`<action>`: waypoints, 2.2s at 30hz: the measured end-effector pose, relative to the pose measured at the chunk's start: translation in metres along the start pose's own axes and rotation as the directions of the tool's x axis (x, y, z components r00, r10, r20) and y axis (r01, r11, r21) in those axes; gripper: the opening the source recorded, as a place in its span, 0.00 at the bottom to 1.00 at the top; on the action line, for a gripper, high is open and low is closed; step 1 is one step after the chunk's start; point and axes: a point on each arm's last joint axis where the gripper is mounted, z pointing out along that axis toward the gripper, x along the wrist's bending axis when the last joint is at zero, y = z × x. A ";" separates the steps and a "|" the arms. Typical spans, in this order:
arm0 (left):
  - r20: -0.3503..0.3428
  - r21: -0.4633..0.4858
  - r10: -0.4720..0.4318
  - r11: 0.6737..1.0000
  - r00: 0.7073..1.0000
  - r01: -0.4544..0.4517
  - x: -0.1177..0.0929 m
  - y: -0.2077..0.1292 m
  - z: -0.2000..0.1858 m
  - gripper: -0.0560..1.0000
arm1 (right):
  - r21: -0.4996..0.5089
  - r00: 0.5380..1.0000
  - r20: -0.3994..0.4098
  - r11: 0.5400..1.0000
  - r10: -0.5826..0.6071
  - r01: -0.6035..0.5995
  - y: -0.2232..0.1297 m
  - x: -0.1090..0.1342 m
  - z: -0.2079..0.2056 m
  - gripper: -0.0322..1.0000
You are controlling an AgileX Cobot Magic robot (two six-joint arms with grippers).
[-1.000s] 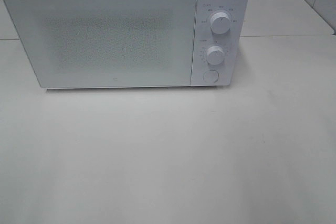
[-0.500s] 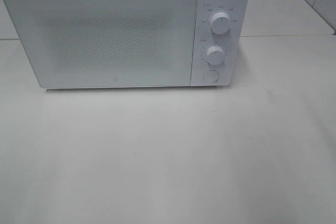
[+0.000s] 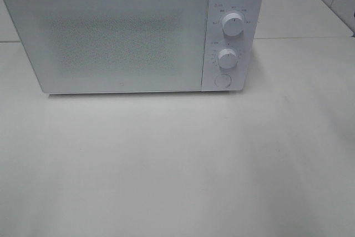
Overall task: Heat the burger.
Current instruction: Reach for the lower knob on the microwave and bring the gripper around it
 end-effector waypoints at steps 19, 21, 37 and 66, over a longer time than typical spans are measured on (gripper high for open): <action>0.000 0.000 0.000 1.000 1.000 0.000 0.000 0.000 0.000 0.99 | 0.042 1.000 0.027 0.999 -0.013 0.012 -0.061 0.029 0.016 0.77; 0.000 0.000 0.000 1.000 1.000 0.000 0.000 0.000 0.000 0.99 | 0.045 1.000 0.013 0.999 -0.021 0.020 -0.065 0.037 0.016 0.77; 0.000 0.000 0.000 1.000 1.000 0.000 0.000 0.000 0.000 0.99 | 0.036 1.000 -0.021 0.999 -0.019 0.019 -0.080 0.080 0.005 0.77; 0.000 0.000 0.000 1.000 1.000 0.000 0.000 0.000 0.000 0.99 | 0.054 0.997 -0.020 0.996 -0.074 0.075 -0.090 0.154 0.056 0.77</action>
